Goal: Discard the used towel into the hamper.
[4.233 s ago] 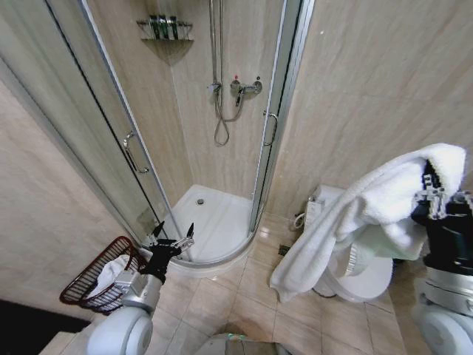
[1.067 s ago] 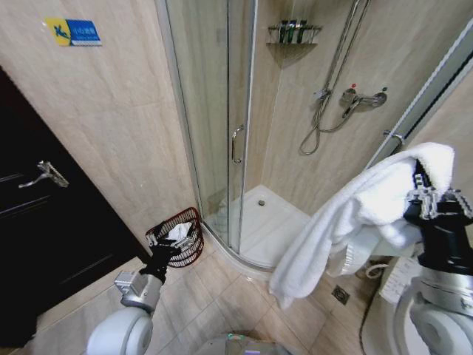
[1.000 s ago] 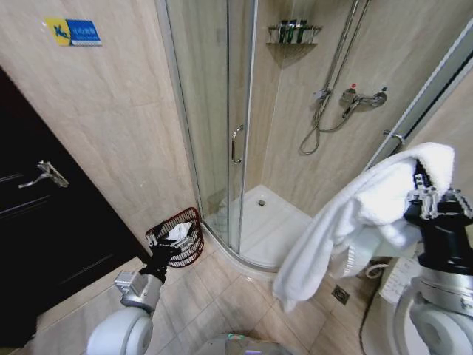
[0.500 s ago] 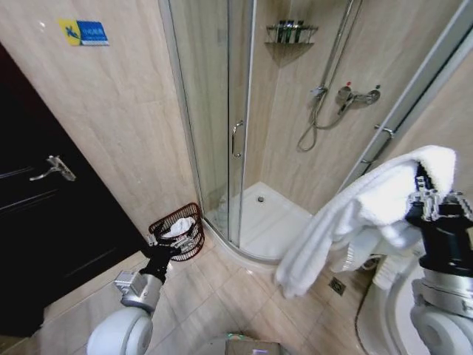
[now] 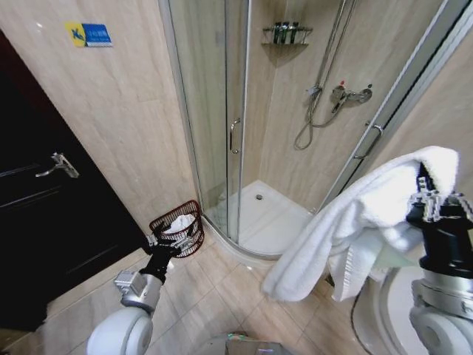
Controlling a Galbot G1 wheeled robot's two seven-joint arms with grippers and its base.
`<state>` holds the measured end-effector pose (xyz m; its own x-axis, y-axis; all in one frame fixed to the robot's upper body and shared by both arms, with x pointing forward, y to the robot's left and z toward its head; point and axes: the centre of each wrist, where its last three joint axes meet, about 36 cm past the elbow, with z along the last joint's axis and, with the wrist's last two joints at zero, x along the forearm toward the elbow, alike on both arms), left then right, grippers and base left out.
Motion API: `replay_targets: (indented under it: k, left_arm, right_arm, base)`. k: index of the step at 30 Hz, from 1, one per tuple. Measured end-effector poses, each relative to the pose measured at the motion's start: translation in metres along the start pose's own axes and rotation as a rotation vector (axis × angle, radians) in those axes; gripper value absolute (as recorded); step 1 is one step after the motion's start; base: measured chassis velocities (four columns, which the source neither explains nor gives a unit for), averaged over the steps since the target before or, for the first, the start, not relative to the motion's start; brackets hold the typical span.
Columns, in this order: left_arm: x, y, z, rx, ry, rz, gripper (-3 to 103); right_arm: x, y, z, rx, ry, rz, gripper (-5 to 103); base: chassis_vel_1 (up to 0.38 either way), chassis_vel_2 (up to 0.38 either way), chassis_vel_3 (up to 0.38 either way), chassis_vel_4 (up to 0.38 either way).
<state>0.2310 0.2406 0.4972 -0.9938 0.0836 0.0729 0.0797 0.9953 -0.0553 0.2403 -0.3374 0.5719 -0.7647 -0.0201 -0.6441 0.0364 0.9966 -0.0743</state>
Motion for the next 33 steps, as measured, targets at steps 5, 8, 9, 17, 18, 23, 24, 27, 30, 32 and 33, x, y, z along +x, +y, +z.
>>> replay_targets:
  k: [5,8,9,17,18,23,24,27,30,32,33]
  left_arm:
    - [0.0000,0.0000,0.0000,0.000,0.000,0.000,100]
    - [0.0000,0.0000,0.0000,0.000,0.000,0.000,100]
    - [0.0000,0.0000,0.0000,0.000,0.000,0.000,100]
    - [0.0000,0.0000,0.0000,0.000,0.000,0.000,100]
    - [0.0000,0.0000,0.0000,0.000,0.000,0.000,100]
    - [0.0000,0.0000,0.0000,0.000,0.000,0.000,100]
    - [0.0000,0.0000,0.0000,0.000,0.000,0.000,100]
    - [0.0000,0.0000,0.0000,0.000,0.000,0.000,100]
    - [0.0000,0.0000,0.0000,0.000,0.000,0.000,100]
    - [0.0000,0.0000,0.0000,0.000,0.000,0.000,100]
    - [0.0000,0.0000,0.0000,0.000,0.000,0.000,100]
  right_arm:
    - [-0.0004,-0.0002,-0.0002,0.001,-0.001,-0.002,10]
    - [-0.0014,0.0001,-0.0001,-0.001,-0.005,-0.005,10]
    - [-0.0015,0.0003,0.0000,-0.002,-0.006,-0.006,10]
    - [0.0027,0.0038,0.0025,-0.009,0.001,-0.017,10]
    - [0.0027,0.0038,0.0025,-0.009,0.001,-0.017,10]
    - [0.0012,0.0045,0.0028,-0.014,-0.004,-0.022,10]
    - [0.0009,0.0047,0.0029,-0.015,-0.006,-0.022,10]
    - [0.0004,0.0052,0.0032,-0.017,-0.008,-0.024,10]
    - [0.0009,0.0057,0.0034,-0.019,-0.006,-0.028,10]
    - [0.0010,0.0058,0.0035,-0.018,-0.005,-0.031,10]
    - [0.0010,0.0058,0.0035,-0.018,-0.005,-0.031,10]
  base:
    - [0.000,0.000,0.000,0.000]
    - [0.000,0.000,0.000,0.000]
    - [0.000,0.000,0.000,0.000]
    - [0.000,0.000,0.000,0.000]
    - [0.000,0.000,0.000,0.000]
    - [0.000,0.000,0.000,0.000]
    - [0.039,0.051,0.034,0.048]
    - [0.047,0.054,0.039,0.027]
    - [0.065,0.057,0.071,0.059]
    - [0.061,0.072,0.075,0.075]
    - [0.061,0.083,0.077,0.075]
